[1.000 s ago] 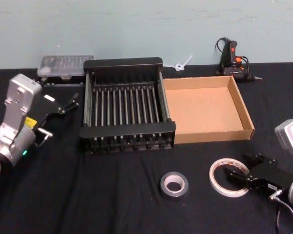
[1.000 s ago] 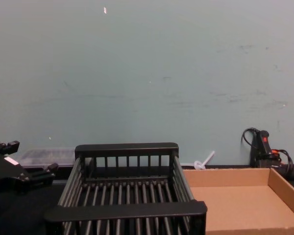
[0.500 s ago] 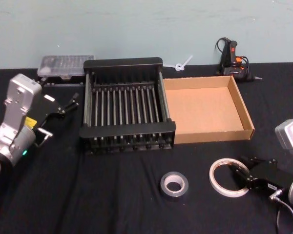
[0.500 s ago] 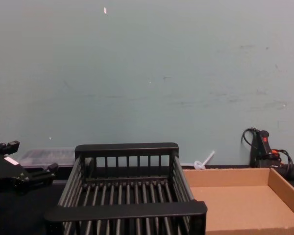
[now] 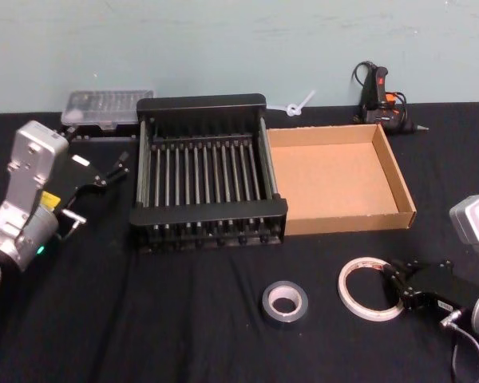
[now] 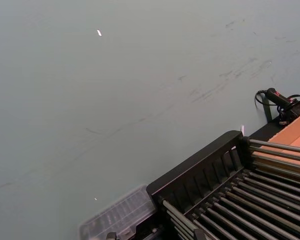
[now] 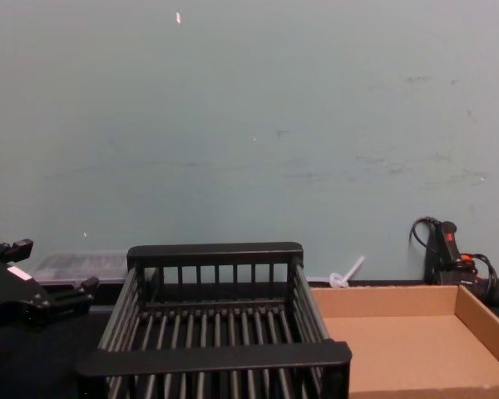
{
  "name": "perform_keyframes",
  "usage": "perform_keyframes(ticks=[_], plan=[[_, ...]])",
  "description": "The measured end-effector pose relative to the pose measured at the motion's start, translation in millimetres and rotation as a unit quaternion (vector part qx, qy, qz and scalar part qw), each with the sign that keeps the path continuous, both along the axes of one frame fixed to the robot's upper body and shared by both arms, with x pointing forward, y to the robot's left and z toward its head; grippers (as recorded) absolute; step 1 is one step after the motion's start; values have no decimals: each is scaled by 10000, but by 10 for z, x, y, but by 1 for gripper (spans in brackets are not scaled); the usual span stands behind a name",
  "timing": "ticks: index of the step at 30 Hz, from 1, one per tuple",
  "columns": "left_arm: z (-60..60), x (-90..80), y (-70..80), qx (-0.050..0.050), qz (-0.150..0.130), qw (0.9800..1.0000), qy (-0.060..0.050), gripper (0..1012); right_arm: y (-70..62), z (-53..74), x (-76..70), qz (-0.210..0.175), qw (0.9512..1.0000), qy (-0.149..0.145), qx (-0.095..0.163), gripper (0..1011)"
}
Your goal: Pick up the white tape and place it into the black box , Pick up the silver tape and place it into the brown box.
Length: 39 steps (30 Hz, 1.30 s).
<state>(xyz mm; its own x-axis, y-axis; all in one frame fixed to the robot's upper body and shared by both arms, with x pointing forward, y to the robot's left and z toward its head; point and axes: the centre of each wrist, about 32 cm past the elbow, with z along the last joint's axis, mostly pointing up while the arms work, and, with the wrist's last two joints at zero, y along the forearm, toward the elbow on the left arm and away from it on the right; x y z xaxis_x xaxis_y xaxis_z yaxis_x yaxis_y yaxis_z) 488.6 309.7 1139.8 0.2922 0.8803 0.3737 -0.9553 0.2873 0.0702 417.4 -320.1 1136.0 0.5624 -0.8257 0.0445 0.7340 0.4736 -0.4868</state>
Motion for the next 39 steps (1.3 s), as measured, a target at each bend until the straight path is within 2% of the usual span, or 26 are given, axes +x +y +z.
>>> perform_keyframes(ticks=[13,25,29,39], plan=[[0,0,0,0,0,10000,0,1001,-13,14,3,53,10000,-76,31,97],[0,0,0,0,0,10000,0,1001,12,230,126,-11,9981,-517,327,97],[0,0,0,0,0,10000,0,1001,56,304,201,-45,9970,-667,388,97],[0,0,0,0,0,10000,0,1001,284,459,465,59,9939,-993,474,97]])
